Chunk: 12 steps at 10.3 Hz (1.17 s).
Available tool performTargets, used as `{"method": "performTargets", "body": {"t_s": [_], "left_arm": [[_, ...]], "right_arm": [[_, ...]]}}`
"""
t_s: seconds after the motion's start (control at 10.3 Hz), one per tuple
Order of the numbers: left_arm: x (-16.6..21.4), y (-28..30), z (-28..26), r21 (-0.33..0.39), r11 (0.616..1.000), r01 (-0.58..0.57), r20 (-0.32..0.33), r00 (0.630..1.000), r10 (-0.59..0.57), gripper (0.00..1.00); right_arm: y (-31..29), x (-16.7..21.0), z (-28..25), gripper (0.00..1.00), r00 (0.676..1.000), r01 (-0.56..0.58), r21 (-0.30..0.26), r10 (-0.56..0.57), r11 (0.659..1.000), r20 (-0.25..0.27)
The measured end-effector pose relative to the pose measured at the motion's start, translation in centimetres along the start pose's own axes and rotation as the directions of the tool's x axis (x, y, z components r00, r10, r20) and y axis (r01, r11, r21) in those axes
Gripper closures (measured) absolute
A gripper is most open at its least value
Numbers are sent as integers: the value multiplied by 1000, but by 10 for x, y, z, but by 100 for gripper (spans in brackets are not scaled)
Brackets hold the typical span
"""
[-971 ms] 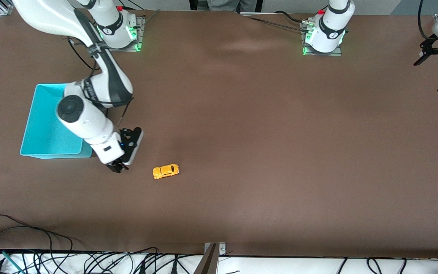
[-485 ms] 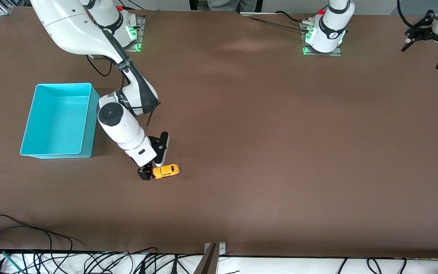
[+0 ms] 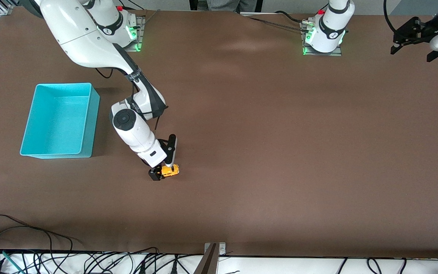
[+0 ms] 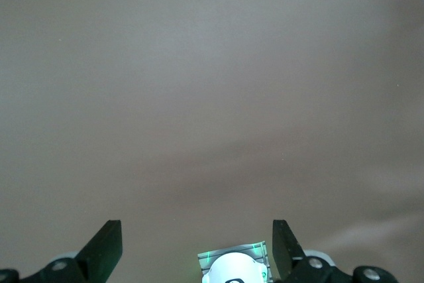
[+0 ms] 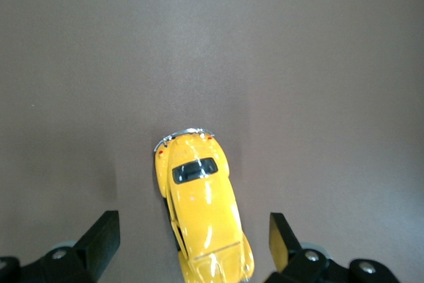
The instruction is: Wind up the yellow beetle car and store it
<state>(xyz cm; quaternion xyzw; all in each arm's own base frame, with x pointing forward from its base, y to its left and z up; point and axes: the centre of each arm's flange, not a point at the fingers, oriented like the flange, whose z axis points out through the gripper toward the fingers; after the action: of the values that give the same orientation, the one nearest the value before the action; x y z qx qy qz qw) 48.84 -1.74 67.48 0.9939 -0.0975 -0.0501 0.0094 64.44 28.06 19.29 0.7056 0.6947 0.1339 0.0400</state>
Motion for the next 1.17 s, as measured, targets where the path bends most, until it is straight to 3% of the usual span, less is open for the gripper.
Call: {"method": "performTargets", "body": {"t_s": [0.68,0.97,1.17], "left_arm": [[28,-6,23,-8,997,82,51,995,-82,0],[30,-9,24,-9,996,87,52,995,-86,0],[30,-10,24,-9,996,88,52,995,-88,0]], "right_arm": [[4,-3,13,1,1000,13,-6,-13,1000,7],[5,0,12,48,1000,18,-12,-18,1000,4],[12,2,6,52,1000,27,-29,-27,999,4]]}}
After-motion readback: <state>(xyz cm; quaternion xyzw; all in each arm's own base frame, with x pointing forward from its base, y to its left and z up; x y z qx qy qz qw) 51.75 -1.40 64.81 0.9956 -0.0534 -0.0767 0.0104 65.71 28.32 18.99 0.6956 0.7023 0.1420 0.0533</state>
